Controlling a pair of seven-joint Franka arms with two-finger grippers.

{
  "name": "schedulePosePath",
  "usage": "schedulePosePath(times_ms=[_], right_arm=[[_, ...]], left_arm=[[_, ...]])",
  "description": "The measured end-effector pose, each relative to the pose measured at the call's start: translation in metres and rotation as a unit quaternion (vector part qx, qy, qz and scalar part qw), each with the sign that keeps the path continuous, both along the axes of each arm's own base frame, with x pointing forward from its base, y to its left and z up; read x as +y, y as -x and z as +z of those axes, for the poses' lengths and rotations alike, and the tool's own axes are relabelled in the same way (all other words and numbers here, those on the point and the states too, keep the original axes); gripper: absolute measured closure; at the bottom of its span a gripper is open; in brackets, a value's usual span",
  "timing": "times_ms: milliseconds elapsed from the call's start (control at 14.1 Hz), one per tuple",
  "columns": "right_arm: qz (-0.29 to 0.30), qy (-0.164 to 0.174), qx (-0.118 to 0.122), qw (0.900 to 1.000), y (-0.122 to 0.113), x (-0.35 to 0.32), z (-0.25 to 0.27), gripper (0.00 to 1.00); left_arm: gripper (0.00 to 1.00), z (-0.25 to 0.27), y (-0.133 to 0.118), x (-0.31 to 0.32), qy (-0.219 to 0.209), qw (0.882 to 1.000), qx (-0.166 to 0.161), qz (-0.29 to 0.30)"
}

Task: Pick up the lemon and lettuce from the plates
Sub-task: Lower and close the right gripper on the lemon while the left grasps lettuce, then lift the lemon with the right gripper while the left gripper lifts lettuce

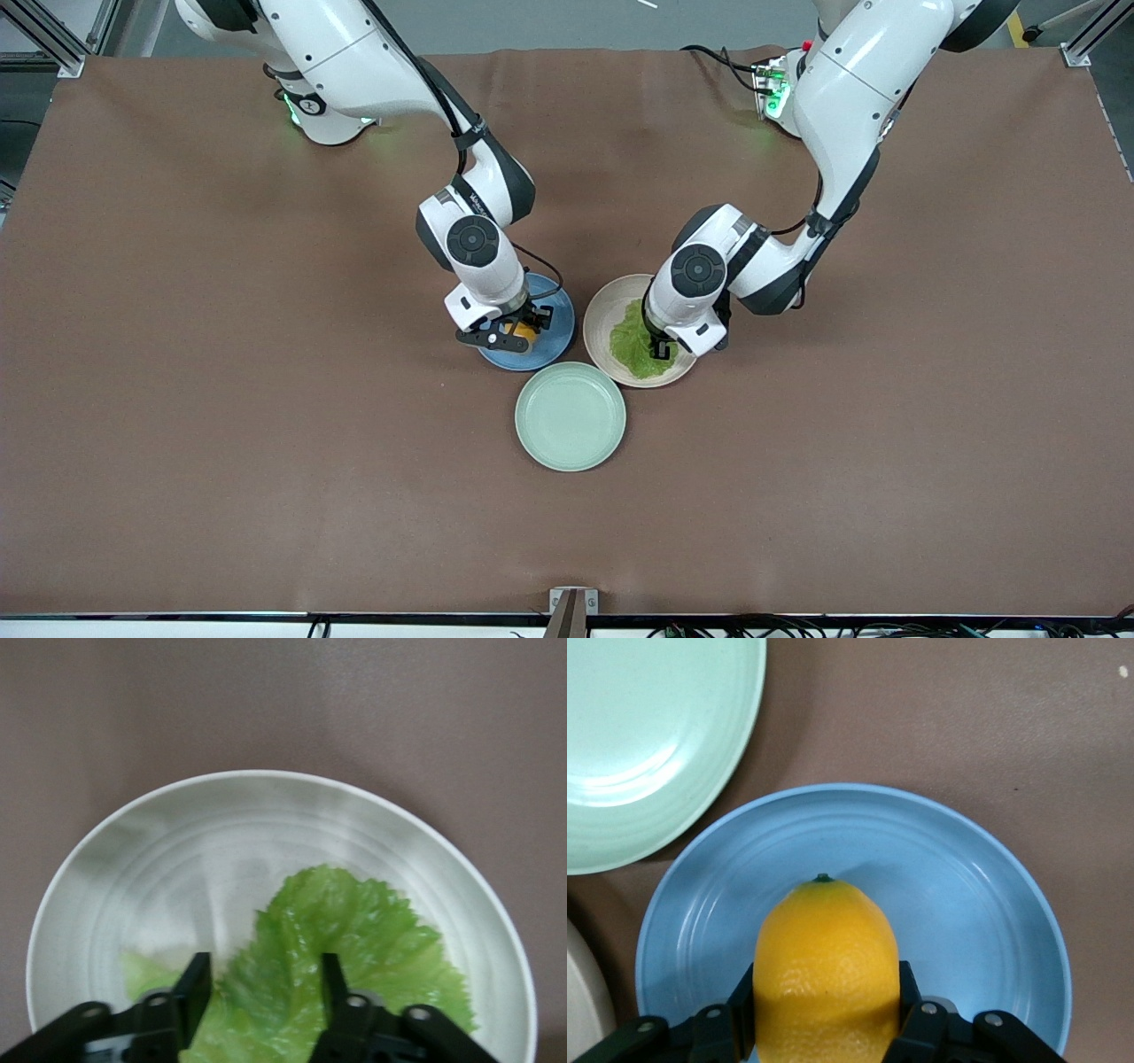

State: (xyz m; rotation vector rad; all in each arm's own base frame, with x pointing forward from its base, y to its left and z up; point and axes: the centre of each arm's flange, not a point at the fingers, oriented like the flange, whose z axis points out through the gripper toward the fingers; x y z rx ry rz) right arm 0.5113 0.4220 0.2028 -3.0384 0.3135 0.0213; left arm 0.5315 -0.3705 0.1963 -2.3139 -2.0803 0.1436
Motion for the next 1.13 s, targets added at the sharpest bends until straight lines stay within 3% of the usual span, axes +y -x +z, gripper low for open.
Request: schedulePosePath(times_ms=[213,355,709,851,1135], right_arm=[[0.002,0.002,0.003,1.0,-0.003,0.003,0.012,0.39],[-0.003,0.015,0.017,1.0,-0.013,-0.006,0.053,0.39],[0.021,0.032,0.056,0.998,-0.053,-0.143,0.202,0.39],[0.048,0.026,0.067,0.996,-0.069,-0.224,0.215,0.39],[0.079,0.008,0.078,0.994,-0.089,-0.377,0.182,0.39]], left_arm=[[0.85,0.005,-0.005,-0.001,-0.003,1.0,-0.012,-0.008],[0.96,0.012,-0.01,0.0,-0.005,1.0,-0.023,-0.013],[0.96,0.083,-0.025,0.013,-0.017,0.997,-0.059,-0.055],[0.96,0.116,-0.034,0.034,-0.031,0.993,-0.065,-0.091],[0.96,0.166,-0.064,0.107,-0.045,0.985,-0.086,-0.14]])
